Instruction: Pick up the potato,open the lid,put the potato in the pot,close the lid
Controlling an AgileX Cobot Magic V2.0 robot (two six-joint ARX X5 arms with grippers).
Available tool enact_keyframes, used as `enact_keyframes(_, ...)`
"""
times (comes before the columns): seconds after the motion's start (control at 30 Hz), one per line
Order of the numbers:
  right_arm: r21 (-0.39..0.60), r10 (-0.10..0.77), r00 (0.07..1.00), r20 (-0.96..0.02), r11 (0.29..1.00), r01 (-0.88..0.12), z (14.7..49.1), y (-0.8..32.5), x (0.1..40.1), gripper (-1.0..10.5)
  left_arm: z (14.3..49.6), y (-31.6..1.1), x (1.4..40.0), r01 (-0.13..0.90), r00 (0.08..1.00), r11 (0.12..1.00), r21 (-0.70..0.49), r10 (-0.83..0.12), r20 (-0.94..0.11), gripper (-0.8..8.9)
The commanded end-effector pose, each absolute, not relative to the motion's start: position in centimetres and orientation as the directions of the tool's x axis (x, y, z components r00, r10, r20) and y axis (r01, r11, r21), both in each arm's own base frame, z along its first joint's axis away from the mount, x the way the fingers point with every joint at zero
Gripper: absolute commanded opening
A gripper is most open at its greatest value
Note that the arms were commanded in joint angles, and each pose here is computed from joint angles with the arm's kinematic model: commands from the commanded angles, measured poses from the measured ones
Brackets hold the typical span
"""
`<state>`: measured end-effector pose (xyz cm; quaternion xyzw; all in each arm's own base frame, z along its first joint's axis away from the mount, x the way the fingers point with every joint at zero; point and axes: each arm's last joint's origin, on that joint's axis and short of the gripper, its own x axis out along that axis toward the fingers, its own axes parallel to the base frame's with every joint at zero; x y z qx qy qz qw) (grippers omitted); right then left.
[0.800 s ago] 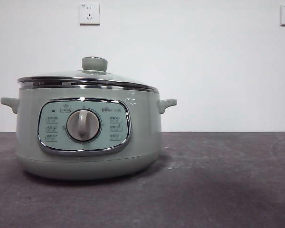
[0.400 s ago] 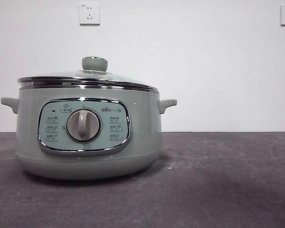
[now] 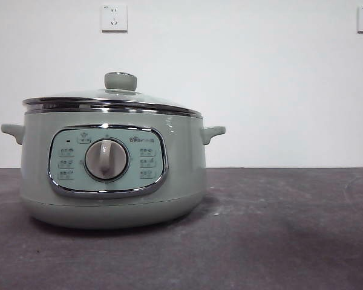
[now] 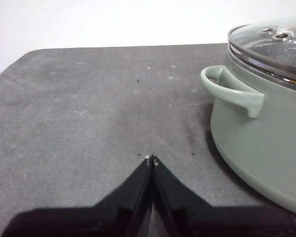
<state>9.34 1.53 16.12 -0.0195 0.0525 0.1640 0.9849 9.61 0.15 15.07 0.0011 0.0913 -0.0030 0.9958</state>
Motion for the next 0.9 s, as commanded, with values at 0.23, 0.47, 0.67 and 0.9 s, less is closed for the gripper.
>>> enact_keyframes(0.23, -0.001, 0.321, 0.936, -0.142, 0.946, -0.324, 15.10, 1.54, 9.46, -0.2, 14.60, 0.19, 9.65, -0.001, 0.981, 1.000, -0.005, 0.000, -0.193, -0.04)
enact_keyframes(0.47, 0.004, 0.321, 0.934, -0.157, 0.946, -0.324, 14.94, 1.54, 9.43, -0.2, 14.60, 0.19, 9.65, 0.000, 0.981, 1.000, -0.005, -0.001, -0.193, -0.04)
enact_keyframes(0.67, 0.056, 0.319, 0.935, -0.156, 0.948, -0.314, 14.96, 1.54, 9.44, -0.2, 14.60, 0.19, 9.65, 0.000, 0.981, 1.000, -0.005, -0.001, -0.193, -0.04)
enact_keyframes(0.9, 0.054, 0.318, 0.936, -0.153, 0.948, -0.313, 14.99, 1.53, 9.44, -0.2, 14.60, 0.19, 9.65, 0.000, 0.981, 1.000, -0.005, -0.001, -0.193, -0.04)
